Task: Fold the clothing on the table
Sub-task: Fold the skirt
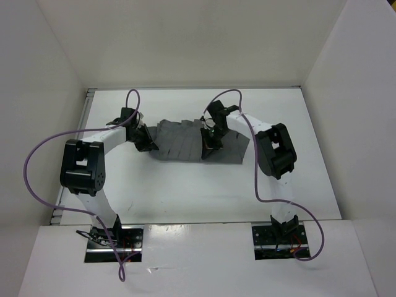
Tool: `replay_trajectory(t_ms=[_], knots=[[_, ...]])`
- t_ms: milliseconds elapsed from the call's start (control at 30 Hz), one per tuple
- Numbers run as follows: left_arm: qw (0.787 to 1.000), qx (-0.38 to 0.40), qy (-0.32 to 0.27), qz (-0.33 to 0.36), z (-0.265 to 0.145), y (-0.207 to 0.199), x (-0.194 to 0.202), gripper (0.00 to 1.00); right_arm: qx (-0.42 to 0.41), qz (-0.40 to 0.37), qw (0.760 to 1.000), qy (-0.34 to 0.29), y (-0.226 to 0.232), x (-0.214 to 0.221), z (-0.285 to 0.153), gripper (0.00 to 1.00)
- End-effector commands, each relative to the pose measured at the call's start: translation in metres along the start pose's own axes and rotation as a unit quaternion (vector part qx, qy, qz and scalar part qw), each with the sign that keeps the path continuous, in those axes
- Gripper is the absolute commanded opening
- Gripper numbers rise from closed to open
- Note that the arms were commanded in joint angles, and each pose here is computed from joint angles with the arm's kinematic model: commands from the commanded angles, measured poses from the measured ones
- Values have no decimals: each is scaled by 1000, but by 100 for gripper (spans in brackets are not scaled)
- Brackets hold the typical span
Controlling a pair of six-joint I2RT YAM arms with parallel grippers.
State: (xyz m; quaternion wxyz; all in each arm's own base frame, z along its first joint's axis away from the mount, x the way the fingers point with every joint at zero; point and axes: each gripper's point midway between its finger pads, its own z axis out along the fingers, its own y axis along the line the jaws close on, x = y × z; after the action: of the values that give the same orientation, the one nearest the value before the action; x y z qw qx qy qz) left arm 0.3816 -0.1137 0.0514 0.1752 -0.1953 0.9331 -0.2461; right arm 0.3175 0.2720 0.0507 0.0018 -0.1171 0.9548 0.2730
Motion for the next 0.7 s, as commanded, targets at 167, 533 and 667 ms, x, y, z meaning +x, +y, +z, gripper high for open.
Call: replay_trajectory(t_ms=[167,533,667], knots=[[1000,-4,4,9,2,-3,-4,0,-115,-41,992,-14,46,-37,-2,0],[1000,21,6,18,-7,-17,-8,0,-100,2,995,24,16,-28,44,0],[997,68,6,30,-32,-46,-10,0,-84,28,996,15,5,-32,60,0]])
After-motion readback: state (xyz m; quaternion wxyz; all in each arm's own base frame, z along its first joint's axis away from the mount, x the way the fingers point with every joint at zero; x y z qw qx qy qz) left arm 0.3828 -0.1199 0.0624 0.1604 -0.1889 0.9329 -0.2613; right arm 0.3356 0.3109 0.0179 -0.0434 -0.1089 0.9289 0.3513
